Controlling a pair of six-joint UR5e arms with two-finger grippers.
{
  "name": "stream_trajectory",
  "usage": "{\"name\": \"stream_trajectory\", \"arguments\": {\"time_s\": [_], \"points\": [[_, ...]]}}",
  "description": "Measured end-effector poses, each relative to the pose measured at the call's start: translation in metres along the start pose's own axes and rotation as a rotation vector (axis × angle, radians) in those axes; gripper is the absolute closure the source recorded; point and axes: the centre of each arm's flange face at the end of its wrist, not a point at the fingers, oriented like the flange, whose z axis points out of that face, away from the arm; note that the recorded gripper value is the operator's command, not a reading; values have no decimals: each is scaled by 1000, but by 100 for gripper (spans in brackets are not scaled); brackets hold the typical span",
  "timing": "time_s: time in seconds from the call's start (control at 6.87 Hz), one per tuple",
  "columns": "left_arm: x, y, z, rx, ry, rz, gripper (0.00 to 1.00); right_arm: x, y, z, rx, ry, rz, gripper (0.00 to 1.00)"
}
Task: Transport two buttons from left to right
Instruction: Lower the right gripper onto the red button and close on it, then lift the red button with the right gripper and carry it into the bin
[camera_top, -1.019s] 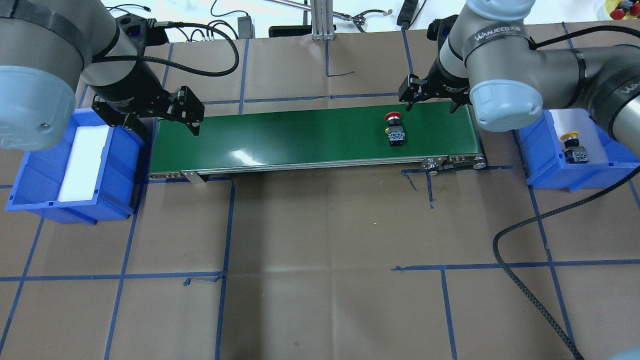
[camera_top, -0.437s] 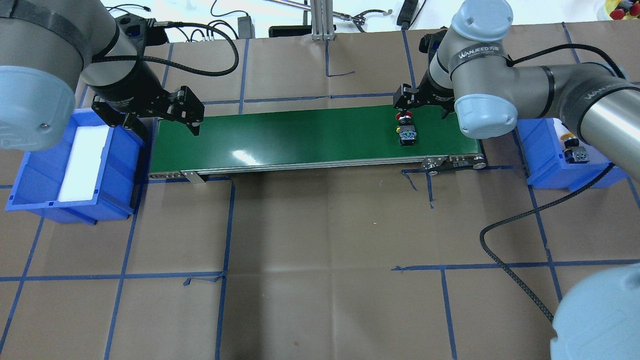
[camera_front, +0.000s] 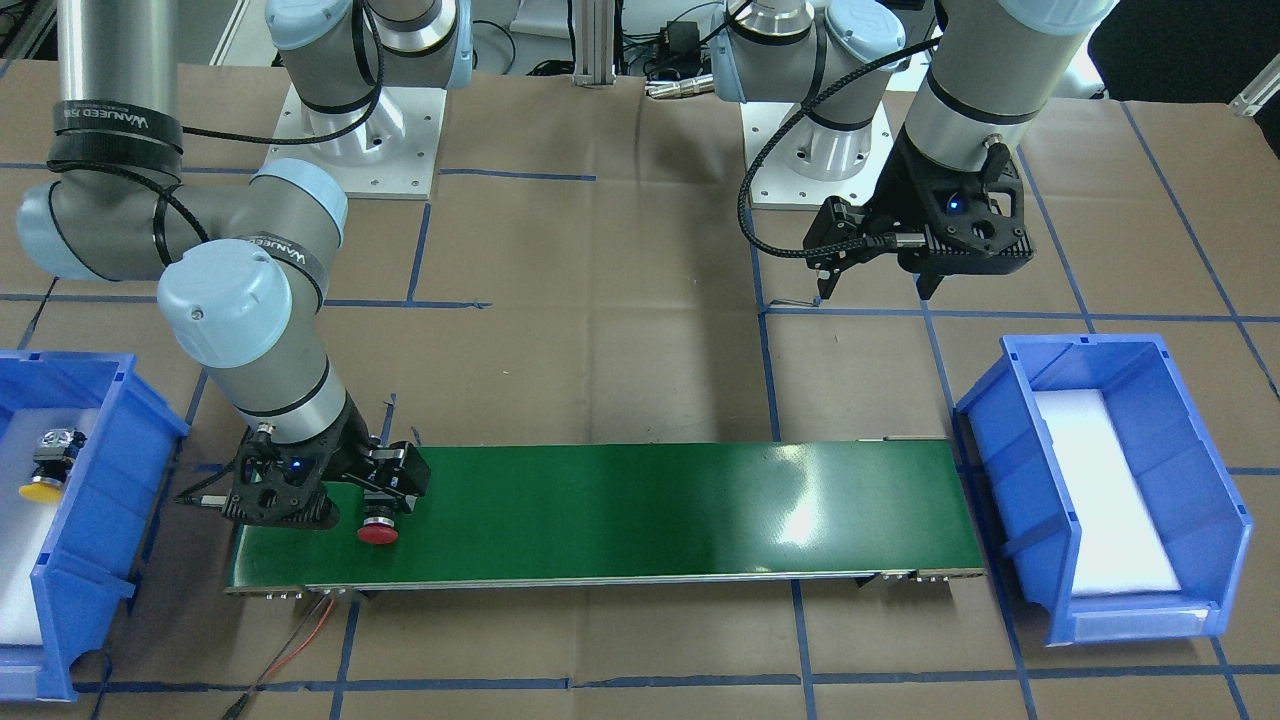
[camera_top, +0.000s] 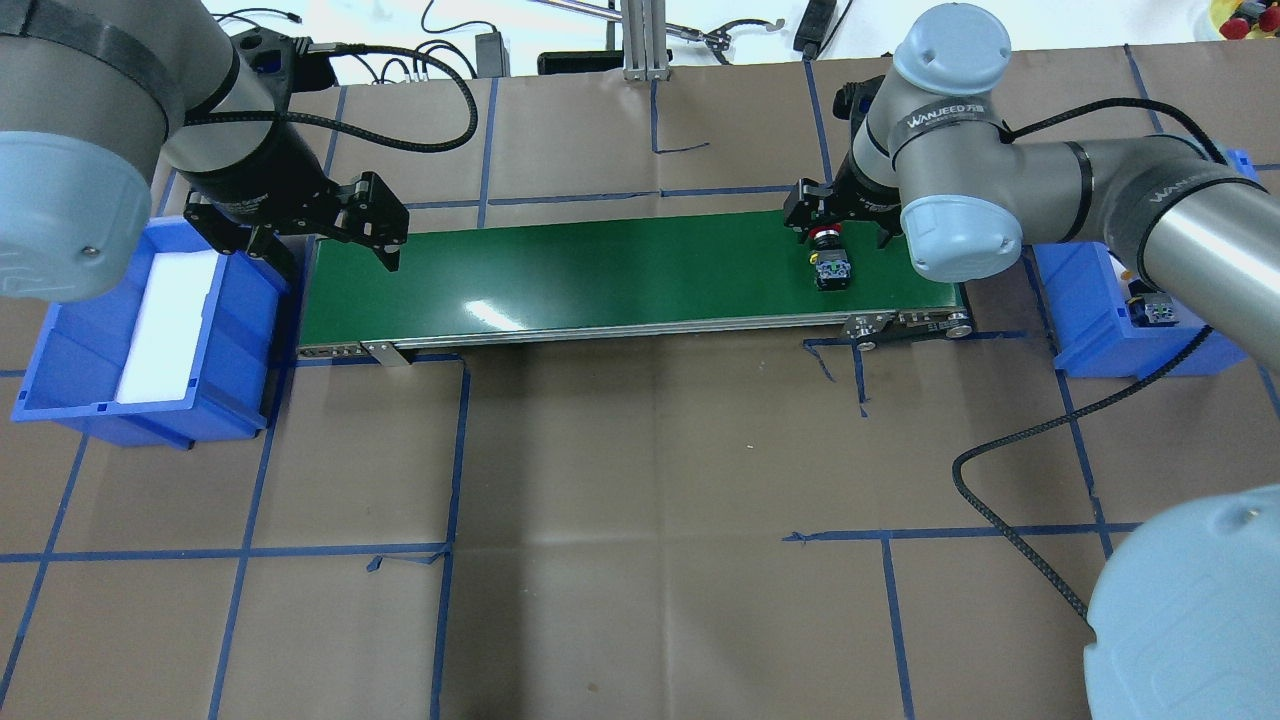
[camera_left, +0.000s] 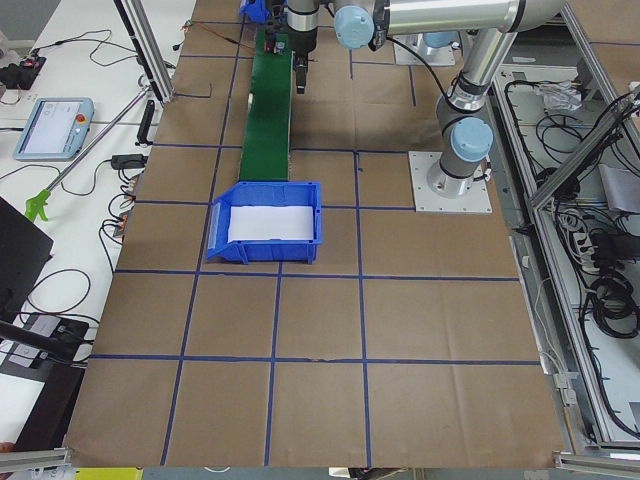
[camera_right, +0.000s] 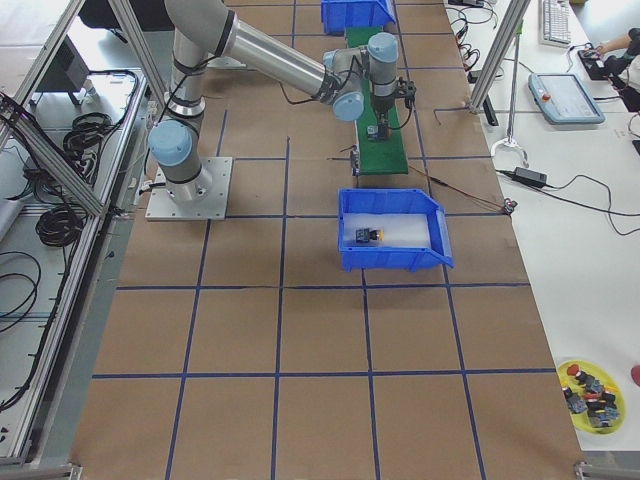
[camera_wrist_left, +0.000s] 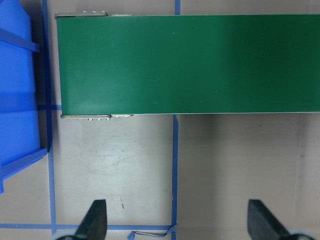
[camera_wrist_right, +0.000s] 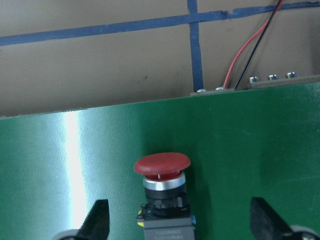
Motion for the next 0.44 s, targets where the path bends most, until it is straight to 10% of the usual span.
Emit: {"name": "stream_trajectory", "arguments": {"time_s": [0.29,0.44], "points": [[0,0,0,0,0,0,0,2,0,11,-17,11,-1,24],[0,0,0,0,0,0,0,3,1,15,-27,17,-2,53]]}}
